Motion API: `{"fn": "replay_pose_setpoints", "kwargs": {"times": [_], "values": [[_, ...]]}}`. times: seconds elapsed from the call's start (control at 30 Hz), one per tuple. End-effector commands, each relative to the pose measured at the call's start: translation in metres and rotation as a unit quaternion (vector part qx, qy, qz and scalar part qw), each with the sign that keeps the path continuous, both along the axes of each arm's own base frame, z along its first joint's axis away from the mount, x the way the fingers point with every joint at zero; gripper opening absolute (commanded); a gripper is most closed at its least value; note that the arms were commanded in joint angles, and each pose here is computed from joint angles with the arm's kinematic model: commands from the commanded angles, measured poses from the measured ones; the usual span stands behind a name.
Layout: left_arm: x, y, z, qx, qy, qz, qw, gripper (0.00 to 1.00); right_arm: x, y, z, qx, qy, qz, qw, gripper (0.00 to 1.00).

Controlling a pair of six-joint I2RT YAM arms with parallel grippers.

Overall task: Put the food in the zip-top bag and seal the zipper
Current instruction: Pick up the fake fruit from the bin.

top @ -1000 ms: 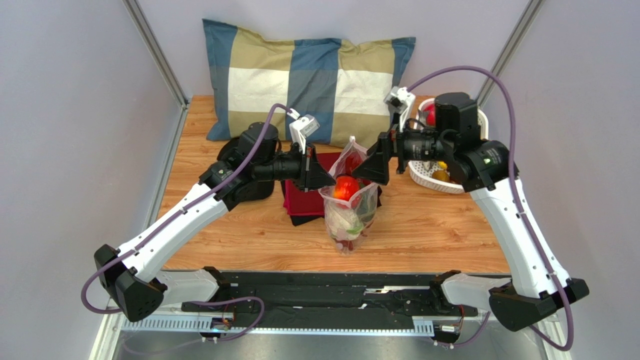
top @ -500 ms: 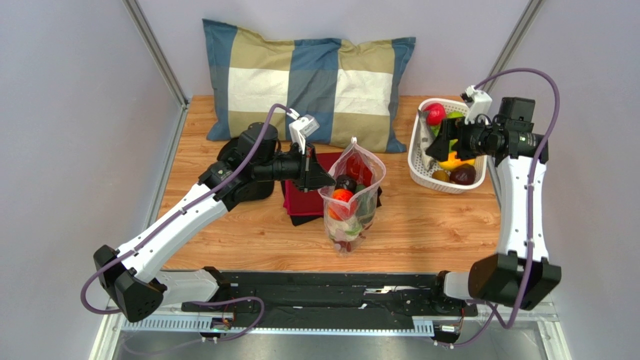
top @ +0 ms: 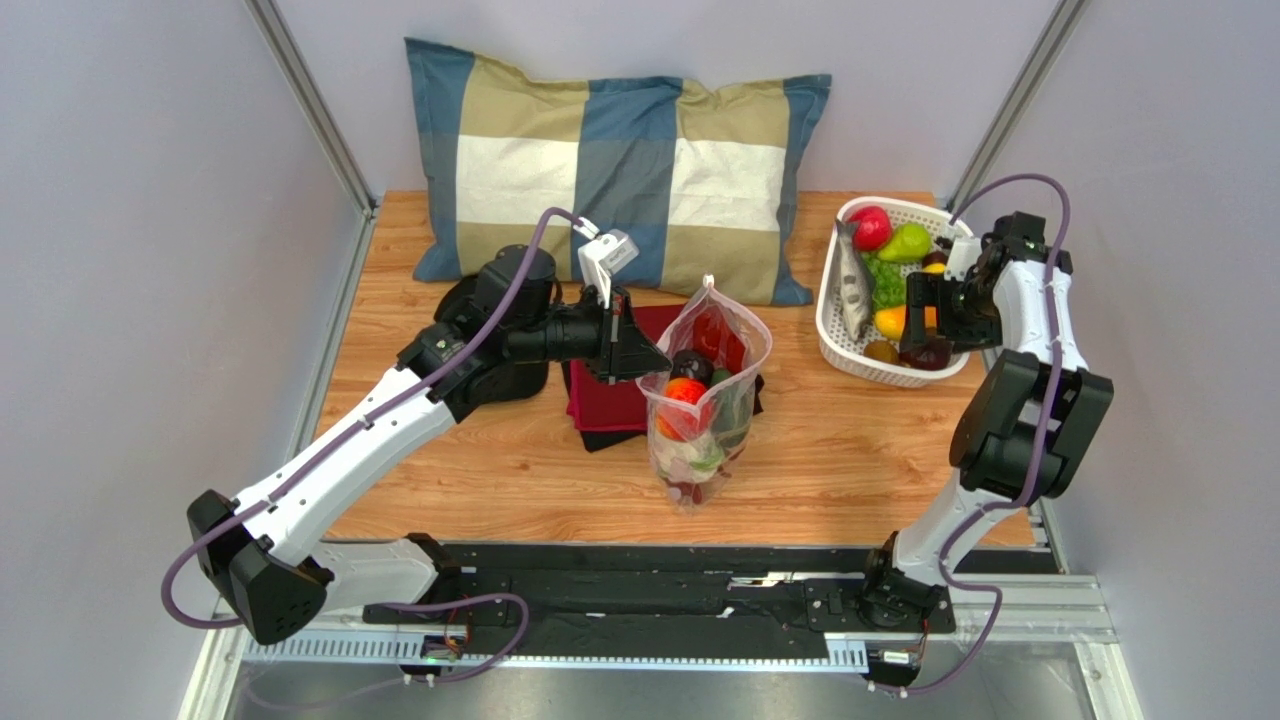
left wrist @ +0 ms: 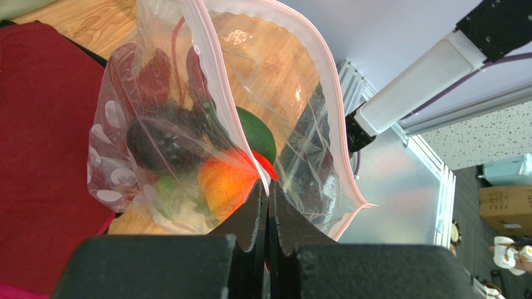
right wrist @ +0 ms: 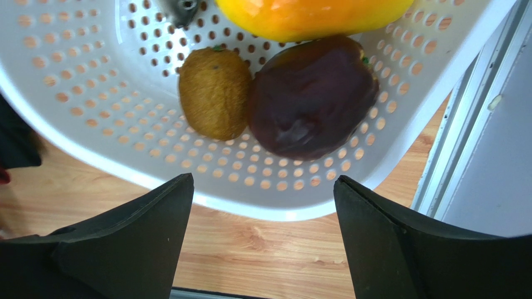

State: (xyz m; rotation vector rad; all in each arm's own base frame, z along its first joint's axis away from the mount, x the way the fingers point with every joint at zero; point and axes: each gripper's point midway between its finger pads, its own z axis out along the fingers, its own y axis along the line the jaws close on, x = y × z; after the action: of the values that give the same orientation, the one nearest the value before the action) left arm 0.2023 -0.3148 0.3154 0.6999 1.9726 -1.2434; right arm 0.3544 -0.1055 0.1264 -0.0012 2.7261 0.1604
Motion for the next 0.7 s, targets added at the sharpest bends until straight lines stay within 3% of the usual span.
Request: {"fn": "replay_pose_setpoints", "kwargs": {"times": [0.0,0.47,0.6,0.67], "values": [[-0.003,0.003,0.02,-0.025,-0.034,-0.002,0.999,0.0,0.031,-0.028,0.002,-0.057,-0.033,-0.022,0.998,0.87],[-0.001,0.001,0.014,-0.022,-0.031,-0.003,0.999,0.0,0.061,-0.018,-0.04,-0.061,-0.011,-0.01,0.998,0.9],[-0.001,0.002,0.013,-0.019,-0.029,-0.003,0.999,0.0,0.064,-0.021,-0.035,-0.069,-0.017,-0.009,0.997,0.81],[-0.001,0.002,0.013,-0.02,-0.03,-0.003,0.999,0.0,0.063,-0.022,-0.023,-0.072,-0.029,-0.008,0.997,0.69]]}}
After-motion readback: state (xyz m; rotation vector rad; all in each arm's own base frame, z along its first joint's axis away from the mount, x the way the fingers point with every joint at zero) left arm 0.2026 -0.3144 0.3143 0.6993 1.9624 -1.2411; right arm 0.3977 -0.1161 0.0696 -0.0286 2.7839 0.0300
